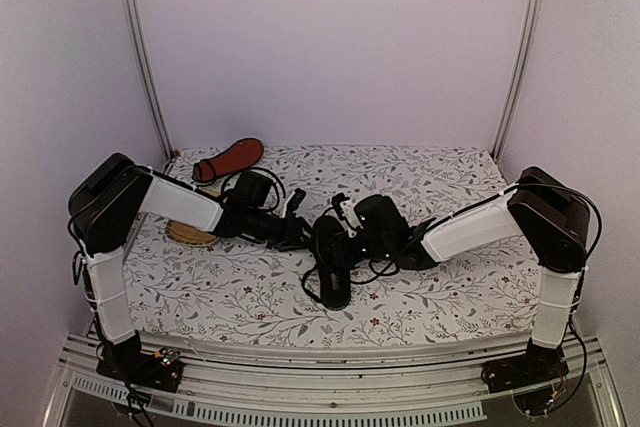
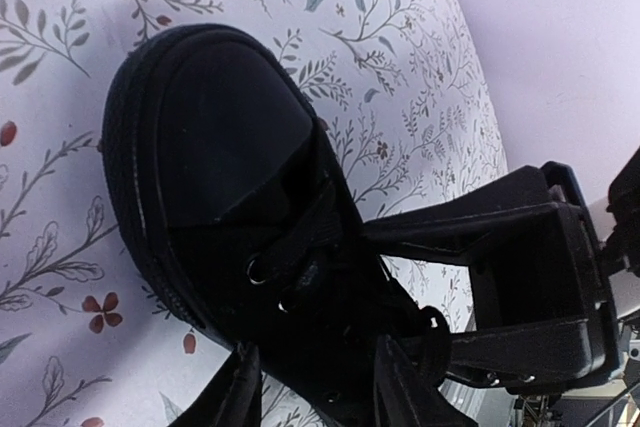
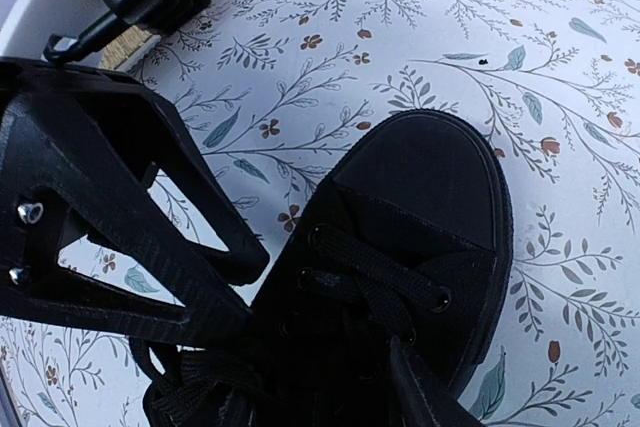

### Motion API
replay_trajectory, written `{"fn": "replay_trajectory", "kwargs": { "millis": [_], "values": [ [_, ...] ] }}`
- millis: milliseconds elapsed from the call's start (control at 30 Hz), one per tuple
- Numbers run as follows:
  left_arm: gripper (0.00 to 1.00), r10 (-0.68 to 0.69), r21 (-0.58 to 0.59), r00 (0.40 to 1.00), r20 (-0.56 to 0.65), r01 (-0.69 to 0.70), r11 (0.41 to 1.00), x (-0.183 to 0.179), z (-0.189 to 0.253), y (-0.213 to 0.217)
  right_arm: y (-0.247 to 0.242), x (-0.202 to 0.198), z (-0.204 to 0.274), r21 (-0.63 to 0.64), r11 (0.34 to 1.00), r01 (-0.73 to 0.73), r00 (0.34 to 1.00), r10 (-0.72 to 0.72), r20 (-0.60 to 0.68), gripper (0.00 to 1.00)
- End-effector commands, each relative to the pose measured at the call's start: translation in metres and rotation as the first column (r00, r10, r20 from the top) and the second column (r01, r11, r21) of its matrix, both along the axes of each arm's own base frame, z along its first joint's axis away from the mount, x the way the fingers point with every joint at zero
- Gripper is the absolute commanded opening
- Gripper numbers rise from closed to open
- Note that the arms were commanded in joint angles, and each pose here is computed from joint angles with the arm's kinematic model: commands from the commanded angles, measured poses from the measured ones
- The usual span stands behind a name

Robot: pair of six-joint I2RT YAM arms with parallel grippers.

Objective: Tie the shoes
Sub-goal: Cross the half-tied shoelace with the shoelace loop.

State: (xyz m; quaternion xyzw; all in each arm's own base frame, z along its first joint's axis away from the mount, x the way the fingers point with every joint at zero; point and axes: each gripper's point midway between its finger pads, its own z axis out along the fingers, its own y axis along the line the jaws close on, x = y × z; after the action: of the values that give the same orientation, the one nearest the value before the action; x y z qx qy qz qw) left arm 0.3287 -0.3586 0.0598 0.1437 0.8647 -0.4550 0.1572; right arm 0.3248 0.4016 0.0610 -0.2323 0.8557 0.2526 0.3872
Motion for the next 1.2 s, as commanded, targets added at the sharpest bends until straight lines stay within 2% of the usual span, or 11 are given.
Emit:
{"fn": "replay_trajectory", "kwargs": {
  "millis": [0, 167, 600, 900, 1167],
  "values": [
    [0.38, -0.047, -0.041, 0.999, -0.020, 0.047, 0.998, -0.003, -0.005, -0.011, -0.004, 0.003, 0.008, 0.012, 1.000, 0.023, 1.000, -0.023, 0.018, 0.41],
    [0.38, -0.074, -0.058, 0.997, -0.032, 0.072, 0.996, -0.008, -0.007, -0.018, -0.004, 0.002, 0.008, 0.011, 1.000, 0.022, 1.000, -0.022, 0.018, 0.41],
    [0.38, 0.023, -0.113, 0.999, -0.030, -0.026, 0.993, -0.002, 0.002, -0.015, -0.004, 0.002, 0.008, 0.010, 1.000, 0.022, 1.000, -0.022, 0.017, 0.41],
    [0.39, 0.007, -0.167, 0.999, -0.041, -0.014, 0.986, -0.009, 0.006, -0.018, -0.004, 0.002, 0.007, 0.010, 1.000, 0.022, 1.000, -0.022, 0.015, 0.41],
    [0.28, 0.008, -0.206, 1.000, -0.016, -0.011, 0.979, -0.011, 0.014, -0.020, -0.004, 0.001, 0.006, 0.009, 1.000, 0.019, 1.000, -0.019, 0.013, 0.41]
  ]
}}
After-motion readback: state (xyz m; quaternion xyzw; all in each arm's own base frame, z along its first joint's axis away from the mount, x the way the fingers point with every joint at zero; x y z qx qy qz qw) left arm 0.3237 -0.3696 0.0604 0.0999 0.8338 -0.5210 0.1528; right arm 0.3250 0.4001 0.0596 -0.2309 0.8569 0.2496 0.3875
